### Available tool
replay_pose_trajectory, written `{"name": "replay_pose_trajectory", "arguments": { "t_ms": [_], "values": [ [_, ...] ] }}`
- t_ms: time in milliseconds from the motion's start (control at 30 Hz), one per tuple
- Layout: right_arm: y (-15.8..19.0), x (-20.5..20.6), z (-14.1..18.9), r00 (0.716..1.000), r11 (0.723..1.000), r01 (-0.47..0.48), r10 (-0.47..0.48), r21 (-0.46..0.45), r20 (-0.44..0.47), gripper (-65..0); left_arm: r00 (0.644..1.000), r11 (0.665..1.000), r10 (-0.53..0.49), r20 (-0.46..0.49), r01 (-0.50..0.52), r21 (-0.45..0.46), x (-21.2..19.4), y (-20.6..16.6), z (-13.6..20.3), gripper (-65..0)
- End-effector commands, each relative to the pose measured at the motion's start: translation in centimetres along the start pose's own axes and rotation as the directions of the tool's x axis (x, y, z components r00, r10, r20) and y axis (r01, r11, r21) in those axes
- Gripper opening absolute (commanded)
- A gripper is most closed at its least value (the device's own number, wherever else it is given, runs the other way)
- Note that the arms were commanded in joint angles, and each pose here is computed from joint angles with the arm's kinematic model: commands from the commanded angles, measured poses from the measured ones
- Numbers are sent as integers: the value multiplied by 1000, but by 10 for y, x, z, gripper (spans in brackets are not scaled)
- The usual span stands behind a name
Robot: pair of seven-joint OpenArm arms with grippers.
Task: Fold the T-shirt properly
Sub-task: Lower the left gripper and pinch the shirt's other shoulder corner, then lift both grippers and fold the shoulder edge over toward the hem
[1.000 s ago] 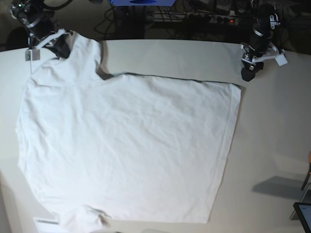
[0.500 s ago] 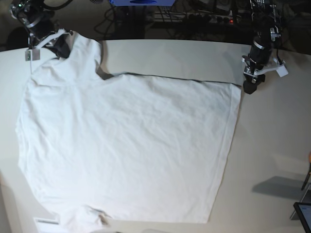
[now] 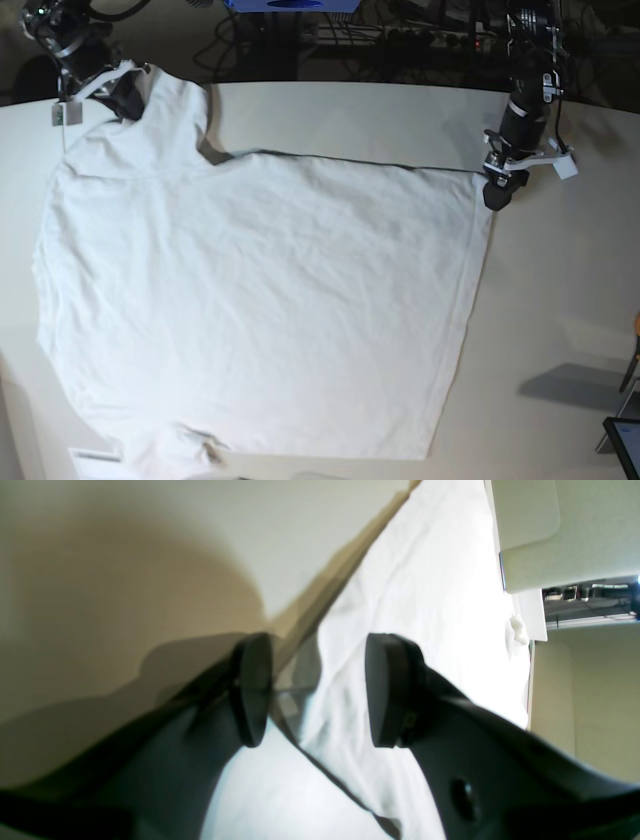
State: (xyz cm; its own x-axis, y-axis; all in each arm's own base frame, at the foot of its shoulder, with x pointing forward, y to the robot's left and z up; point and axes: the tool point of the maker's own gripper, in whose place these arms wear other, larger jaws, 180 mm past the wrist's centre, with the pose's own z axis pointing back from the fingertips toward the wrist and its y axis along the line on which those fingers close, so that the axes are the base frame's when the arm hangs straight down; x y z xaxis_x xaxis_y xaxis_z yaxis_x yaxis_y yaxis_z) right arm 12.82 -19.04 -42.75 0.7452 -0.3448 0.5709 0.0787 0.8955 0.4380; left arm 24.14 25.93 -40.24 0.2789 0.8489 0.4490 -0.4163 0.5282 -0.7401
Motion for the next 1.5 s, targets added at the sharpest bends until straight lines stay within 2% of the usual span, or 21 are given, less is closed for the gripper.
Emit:
{"name": "replay_pose_trajectory", "arguments": {
  "t_ms": [0,267,700,1133,1300,1467],
  "values": [
    [-17,-36,6,985,996,-17,2,-84,-174,-647,996,999,50,-80,-51,-9,-21,-3,0,-348],
    [-17,-36,6,985,996,-17,2,-84,-174,-647,996,999,50,-79,-51,-10,-21,-3,0,-358],
    [-17,-34,4,986,997,-18,4,-82,-168,-647,993,999,44,-105,-46,-16,-29,-5,-1,-650],
    [-17,-29,11,987,995,-42,27,-90,-158,-647,993,1000,10,-114,-11,-5,-25,0,9,-650],
    [-27,-6,21,986,987,-118,103,-113,-135,-647,987,994,-111,-115,112,7,-26,2,15,-650],
    [-22,15,31,977,972,-195,182,-127,-107,-647,972,979,-205,-113,205,-7,-27,-7,21,-650]
  ]
}}
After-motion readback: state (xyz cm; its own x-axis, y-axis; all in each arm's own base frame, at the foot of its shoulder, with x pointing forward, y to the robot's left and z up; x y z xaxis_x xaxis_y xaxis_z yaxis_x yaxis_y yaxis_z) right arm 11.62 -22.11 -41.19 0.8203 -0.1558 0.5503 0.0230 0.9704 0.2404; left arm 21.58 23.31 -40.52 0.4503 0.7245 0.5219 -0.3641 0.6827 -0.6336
